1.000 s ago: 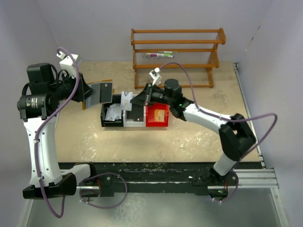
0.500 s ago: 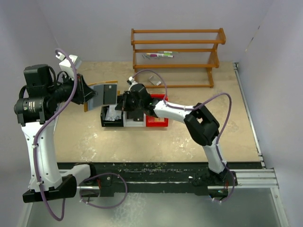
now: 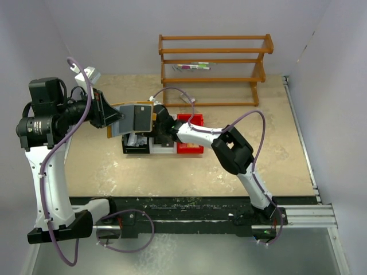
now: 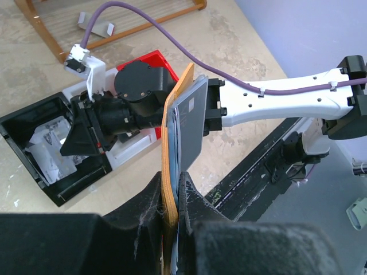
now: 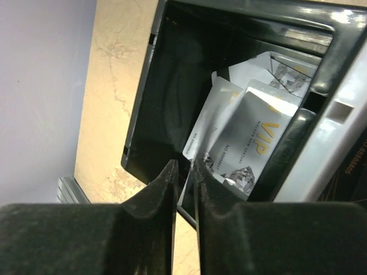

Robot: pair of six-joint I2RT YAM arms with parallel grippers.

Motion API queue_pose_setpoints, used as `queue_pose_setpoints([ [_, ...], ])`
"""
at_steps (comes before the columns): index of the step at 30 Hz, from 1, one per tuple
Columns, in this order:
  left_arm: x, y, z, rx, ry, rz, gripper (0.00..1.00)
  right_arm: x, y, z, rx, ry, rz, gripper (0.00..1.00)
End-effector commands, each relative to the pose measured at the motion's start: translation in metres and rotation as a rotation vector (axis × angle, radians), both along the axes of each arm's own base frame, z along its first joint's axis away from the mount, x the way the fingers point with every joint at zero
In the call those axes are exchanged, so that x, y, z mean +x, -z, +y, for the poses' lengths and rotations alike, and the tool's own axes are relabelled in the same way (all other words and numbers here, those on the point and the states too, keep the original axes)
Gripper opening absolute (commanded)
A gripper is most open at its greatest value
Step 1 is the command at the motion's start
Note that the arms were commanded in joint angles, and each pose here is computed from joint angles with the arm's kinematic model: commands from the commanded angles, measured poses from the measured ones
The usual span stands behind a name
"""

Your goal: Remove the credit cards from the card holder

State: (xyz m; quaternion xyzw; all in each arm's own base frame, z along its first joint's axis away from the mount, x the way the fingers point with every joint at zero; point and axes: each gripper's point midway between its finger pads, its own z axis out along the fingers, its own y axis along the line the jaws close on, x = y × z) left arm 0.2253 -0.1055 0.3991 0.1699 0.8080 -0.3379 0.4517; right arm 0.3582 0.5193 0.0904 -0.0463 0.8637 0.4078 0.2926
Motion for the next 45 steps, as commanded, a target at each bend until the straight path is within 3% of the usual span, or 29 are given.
queue_pose_setpoints([
  [1,-0.011,-0.021,-0.008,-0.03,0.054,-0.061,0.0,0.006,-0.038,-0.001,0.011,0.019,-0.09,0.29],
  [4,-0.011,-0.02,-0.007,-0.014,0.057,-0.061,0.0,0.004,-0.055,-0.006,0.026,0.019,-0.123,0.38],
  [10,-0.009,-0.02,-0.005,-0.002,0.05,-0.067,0.0,-0.017,-0.141,-0.014,0.166,-0.039,-0.21,0.49],
  [16,-0.003,-0.043,-0.009,-0.061,0.036,-0.12,0.0,-0.08,-0.217,-0.052,0.355,-0.199,-0.337,0.79],
  [21,0.004,-0.058,-0.018,-0.187,0.042,-0.089,0.0,-0.136,-0.229,-0.092,0.504,-0.315,-0.428,0.87],
  [27,0.01,-0.064,-0.026,-0.281,0.082,-0.023,0.0,-0.159,-0.245,-0.129,0.753,-0.232,-0.5,0.96],
  [39,0.002,-0.057,-0.03,-0.313,0.12,0.018,0.0,-0.141,-0.332,-0.141,0.939,-0.04,-0.652,0.88],
  [43,0.0,-0.053,-0.032,-0.323,0.137,0.034,0.0,-0.133,-0.339,-0.14,0.957,-0.004,-0.645,0.8],
  [45,-0.002,-0.052,-0.033,-0.327,0.147,0.036,0.0,-0.132,-0.34,-0.135,0.959,-0.013,-0.634,0.7],
])
